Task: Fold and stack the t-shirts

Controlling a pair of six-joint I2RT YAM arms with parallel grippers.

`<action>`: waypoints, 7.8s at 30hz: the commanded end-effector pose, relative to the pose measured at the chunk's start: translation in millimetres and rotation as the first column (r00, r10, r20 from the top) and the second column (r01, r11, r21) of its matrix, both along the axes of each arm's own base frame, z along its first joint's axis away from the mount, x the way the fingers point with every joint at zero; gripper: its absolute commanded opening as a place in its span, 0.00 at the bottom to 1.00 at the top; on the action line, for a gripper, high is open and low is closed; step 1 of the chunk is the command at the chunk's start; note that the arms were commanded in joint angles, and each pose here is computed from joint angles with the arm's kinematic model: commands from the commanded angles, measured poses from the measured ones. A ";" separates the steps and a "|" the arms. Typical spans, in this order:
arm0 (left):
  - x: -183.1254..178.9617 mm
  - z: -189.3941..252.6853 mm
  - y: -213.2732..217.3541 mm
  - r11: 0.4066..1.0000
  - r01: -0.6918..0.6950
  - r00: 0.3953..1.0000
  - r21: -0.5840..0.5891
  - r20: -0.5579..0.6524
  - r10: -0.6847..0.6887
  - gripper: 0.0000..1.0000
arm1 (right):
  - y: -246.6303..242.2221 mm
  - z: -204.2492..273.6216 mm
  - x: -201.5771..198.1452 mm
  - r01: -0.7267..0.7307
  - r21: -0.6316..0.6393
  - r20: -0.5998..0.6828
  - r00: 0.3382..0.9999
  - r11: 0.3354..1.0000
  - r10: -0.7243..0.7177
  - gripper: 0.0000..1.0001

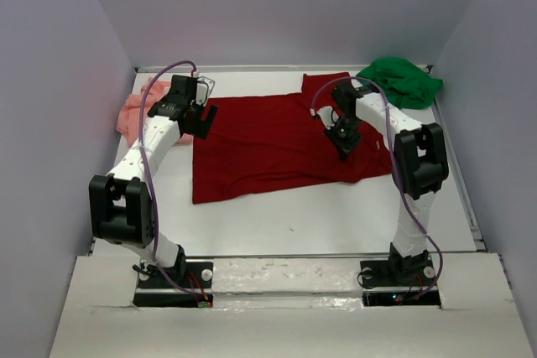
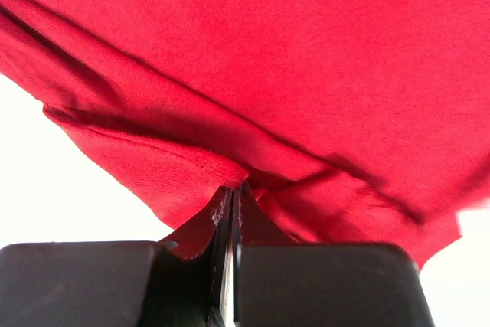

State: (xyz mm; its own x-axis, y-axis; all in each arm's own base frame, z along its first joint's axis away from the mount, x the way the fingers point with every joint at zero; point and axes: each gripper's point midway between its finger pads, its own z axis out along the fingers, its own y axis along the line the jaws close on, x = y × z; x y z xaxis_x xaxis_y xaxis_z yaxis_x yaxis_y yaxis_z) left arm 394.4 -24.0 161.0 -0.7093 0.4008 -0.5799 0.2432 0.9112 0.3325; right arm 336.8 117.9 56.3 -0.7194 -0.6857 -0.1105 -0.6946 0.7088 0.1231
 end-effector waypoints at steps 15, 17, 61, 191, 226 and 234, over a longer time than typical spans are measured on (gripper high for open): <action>0.5 4.2 -1.1 1.000 0.012 1.000 0.021 0.008 -0.012 0.99 | 19.3 47.3 44.7 -0.050 0.037 0.133 0.990 0.998 0.045 0.00; 1.2 3.5 -1.9 1.000 0.012 1.000 0.020 0.008 -0.012 0.99 | 26.4 47.5 49.7 -0.061 0.047 0.139 0.989 0.997 0.054 0.00; 0.1 -3.1 2.4 0.999 -0.005 1.000 0.041 0.001 0.005 0.99 | 75.5 56.9 127.2 -0.116 0.119 0.359 0.931 0.986 0.066 0.00; -7.3 -16.2 -22.5 0.996 0.081 0.996 0.042 -0.045 -0.079 0.99 | -7.4 53.7 76.4 0.095 -0.077 0.346 0.936 0.992 -0.063 0.21; -6.6 -22.1 -22.1 0.995 0.081 0.995 0.064 -0.066 -0.077 0.99 | -36.7 -2.0 133.0 0.171 -0.170 0.369 0.924 0.971 -0.099 0.34; -6.3 -19.4 -23.8 0.994 0.084 0.995 0.064 -0.056 -0.081 0.99 | -32.4 9.7 124.5 0.172 -0.140 0.351 0.930 0.975 -0.114 0.39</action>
State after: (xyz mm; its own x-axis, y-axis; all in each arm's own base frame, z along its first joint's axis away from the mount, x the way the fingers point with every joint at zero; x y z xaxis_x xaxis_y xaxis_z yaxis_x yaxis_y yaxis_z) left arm 387.2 -48.3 132.8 -0.7149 0.4825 -0.5060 0.3363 0.8718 0.3561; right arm 463.7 81.6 34.5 -0.7566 -0.6218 -0.2024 -0.5776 0.7806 -0.2389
